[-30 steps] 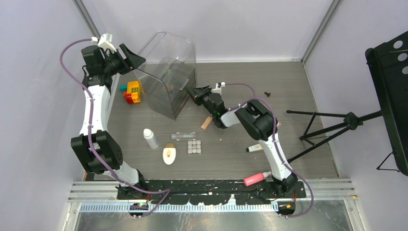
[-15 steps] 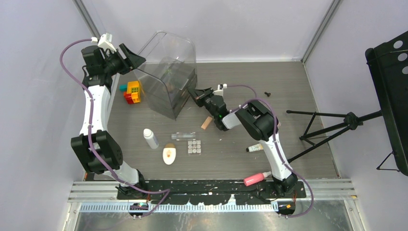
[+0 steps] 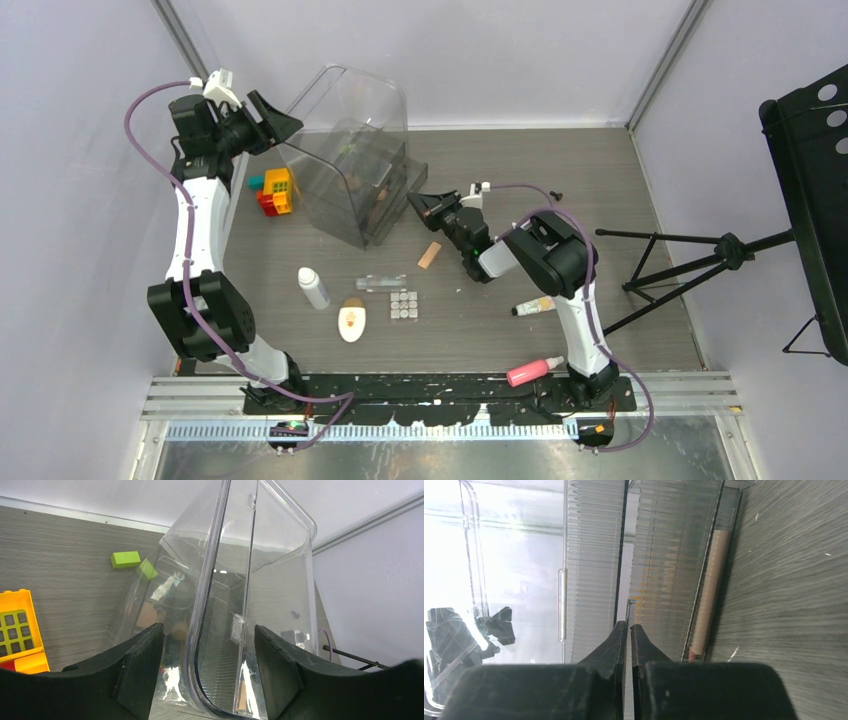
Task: Organize the makeup
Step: Open the drawer in the storage box.
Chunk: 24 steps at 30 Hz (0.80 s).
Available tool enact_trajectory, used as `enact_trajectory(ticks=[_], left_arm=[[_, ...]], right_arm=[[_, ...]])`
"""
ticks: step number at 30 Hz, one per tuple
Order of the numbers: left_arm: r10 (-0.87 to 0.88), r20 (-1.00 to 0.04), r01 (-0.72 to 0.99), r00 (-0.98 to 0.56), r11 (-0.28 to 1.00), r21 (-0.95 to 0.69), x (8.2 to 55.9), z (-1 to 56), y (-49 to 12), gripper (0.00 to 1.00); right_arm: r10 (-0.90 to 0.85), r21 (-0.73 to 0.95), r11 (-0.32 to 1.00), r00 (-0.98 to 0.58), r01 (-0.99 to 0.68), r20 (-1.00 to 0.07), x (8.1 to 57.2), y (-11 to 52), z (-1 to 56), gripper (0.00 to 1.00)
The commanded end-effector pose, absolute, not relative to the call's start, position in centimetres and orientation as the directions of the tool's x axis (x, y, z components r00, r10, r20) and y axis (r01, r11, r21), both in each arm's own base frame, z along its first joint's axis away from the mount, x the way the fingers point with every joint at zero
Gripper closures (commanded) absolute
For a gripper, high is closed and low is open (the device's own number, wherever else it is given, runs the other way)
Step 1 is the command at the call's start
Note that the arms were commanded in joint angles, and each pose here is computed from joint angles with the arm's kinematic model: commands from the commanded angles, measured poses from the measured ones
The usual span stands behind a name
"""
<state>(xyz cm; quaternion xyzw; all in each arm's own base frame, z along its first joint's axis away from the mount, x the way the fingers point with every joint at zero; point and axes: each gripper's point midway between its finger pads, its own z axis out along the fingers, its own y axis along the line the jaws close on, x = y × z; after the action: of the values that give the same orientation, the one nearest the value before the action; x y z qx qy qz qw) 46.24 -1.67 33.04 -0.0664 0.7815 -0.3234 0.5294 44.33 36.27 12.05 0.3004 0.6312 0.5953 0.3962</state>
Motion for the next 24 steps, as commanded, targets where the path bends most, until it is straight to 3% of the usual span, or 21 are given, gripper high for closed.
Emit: enact_trajectory(ticks=[1,24], left_arm=[[-0.433,-0.805,0.298,-0.407,0.770,-0.565,45.8,34.5,-2.1,0.32],[-0.460,-0.800,0.299,-0.385,0.758,-0.579,45.5,35.4,-1.1,0.32]], right_arm=[[0.867,0.971,0.166,-0.444,-0.173,-0.227,44.1,34.5,15.1,1.00],[0.882,0.968,0.196,-0.403,-0.155,-0.244,41.4,30.7,15.2,1.00]])
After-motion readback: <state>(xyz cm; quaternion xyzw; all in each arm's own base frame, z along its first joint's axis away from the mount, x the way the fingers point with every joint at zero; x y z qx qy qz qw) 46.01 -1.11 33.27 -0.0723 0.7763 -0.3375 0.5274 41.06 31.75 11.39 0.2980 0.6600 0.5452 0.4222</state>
